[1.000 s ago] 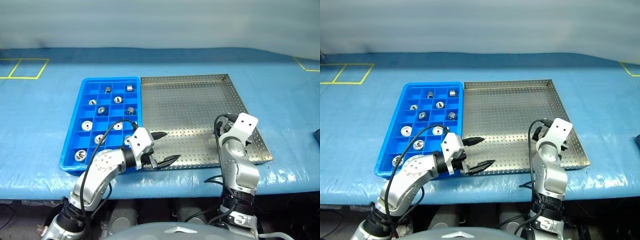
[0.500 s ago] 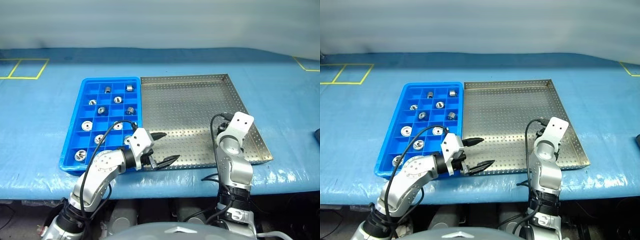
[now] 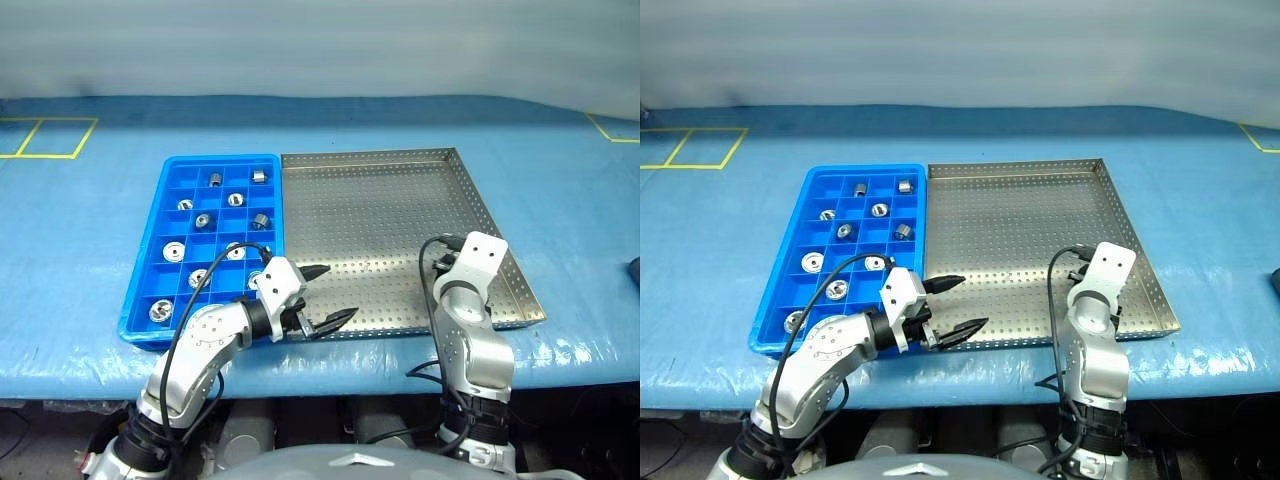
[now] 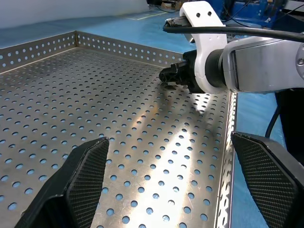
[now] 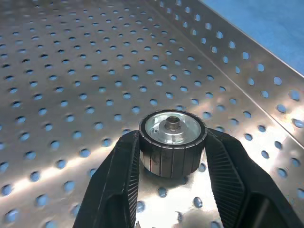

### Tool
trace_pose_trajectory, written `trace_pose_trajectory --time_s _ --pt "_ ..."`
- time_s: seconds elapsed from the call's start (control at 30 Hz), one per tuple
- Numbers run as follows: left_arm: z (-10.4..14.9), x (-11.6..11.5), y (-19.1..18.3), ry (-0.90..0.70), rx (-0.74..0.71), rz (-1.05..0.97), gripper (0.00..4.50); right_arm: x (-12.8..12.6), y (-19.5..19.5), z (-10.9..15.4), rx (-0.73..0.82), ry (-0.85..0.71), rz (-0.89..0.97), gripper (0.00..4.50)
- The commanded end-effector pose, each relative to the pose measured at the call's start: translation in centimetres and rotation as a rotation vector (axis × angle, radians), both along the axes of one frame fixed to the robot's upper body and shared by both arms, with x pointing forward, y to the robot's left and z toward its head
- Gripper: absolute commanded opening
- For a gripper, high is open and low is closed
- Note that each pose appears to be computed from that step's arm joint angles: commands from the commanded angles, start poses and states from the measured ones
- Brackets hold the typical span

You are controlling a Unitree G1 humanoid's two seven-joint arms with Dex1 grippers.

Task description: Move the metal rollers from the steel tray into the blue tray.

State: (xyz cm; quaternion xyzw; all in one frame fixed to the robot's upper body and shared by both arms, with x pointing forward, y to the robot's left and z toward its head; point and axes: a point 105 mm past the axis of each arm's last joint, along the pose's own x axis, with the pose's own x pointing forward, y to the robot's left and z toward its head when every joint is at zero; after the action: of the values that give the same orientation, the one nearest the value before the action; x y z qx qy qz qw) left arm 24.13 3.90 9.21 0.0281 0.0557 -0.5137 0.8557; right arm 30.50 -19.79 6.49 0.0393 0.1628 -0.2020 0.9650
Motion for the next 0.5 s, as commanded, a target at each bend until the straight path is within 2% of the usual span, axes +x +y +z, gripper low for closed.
trace_pose_trajectory --time_s 0.03,0.27,0.5 --pt "1.9 0.5 0.9 -0.085 -0.029 0.053 4.50 0.8 2.8 3.7 -0.020 -0.119 0.169 1.68" --pt "4.2 2.5 5.1 -0.213 -0.047 0.325 4.50 1.9 9.5 7.6 -0.074 -0.195 0.633 1.68" --pt "3.8 1.0 9.2 -0.173 0.004 0.446 4.50 1.4 16.0 9.5 -0.067 -0.244 0.985 1.68"
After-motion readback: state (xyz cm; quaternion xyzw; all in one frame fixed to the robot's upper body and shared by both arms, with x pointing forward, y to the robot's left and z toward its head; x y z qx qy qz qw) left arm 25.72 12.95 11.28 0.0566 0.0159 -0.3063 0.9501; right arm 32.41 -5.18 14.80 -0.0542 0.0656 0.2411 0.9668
